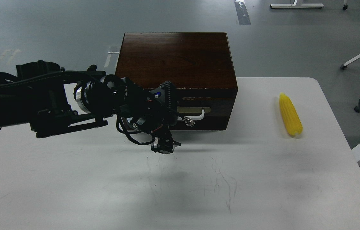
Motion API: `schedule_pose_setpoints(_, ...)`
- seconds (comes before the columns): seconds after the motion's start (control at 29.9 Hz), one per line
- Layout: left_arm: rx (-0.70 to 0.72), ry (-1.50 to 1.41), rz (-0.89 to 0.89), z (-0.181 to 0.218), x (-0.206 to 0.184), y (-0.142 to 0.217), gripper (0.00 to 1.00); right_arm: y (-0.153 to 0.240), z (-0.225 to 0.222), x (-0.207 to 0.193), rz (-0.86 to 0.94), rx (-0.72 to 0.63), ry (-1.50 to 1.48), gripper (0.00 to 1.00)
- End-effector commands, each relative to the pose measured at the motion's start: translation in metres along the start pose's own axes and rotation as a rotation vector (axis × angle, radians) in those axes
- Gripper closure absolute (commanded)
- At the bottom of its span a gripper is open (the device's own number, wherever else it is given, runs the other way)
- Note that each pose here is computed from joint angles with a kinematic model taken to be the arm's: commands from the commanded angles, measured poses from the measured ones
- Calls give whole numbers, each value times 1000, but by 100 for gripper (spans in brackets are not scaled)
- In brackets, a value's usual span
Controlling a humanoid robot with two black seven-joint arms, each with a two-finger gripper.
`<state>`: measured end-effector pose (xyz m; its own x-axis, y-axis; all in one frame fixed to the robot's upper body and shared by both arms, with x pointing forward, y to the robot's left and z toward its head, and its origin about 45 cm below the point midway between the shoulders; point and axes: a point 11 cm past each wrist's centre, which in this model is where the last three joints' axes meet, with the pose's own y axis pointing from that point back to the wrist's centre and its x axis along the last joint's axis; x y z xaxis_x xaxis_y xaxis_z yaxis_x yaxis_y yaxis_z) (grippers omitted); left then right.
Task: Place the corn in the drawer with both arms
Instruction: 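Pull the drawer handle toward the robot with the left gripper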
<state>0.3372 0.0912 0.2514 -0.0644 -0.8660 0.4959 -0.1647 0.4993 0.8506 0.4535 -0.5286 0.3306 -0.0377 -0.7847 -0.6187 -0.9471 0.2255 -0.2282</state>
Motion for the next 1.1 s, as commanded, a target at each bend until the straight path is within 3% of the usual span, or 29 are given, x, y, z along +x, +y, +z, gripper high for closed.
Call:
schedule_pose_setpoints(0.0, -32, -13, 14, 9, 5, 1, 11, 0, 0, 0, 0, -1, 0, 0)
schedule_pose_setpoints(1.07, -95, -61, 46, 35, 17, 2, 10, 0, -1, 0, -1, -1, 4, 0)
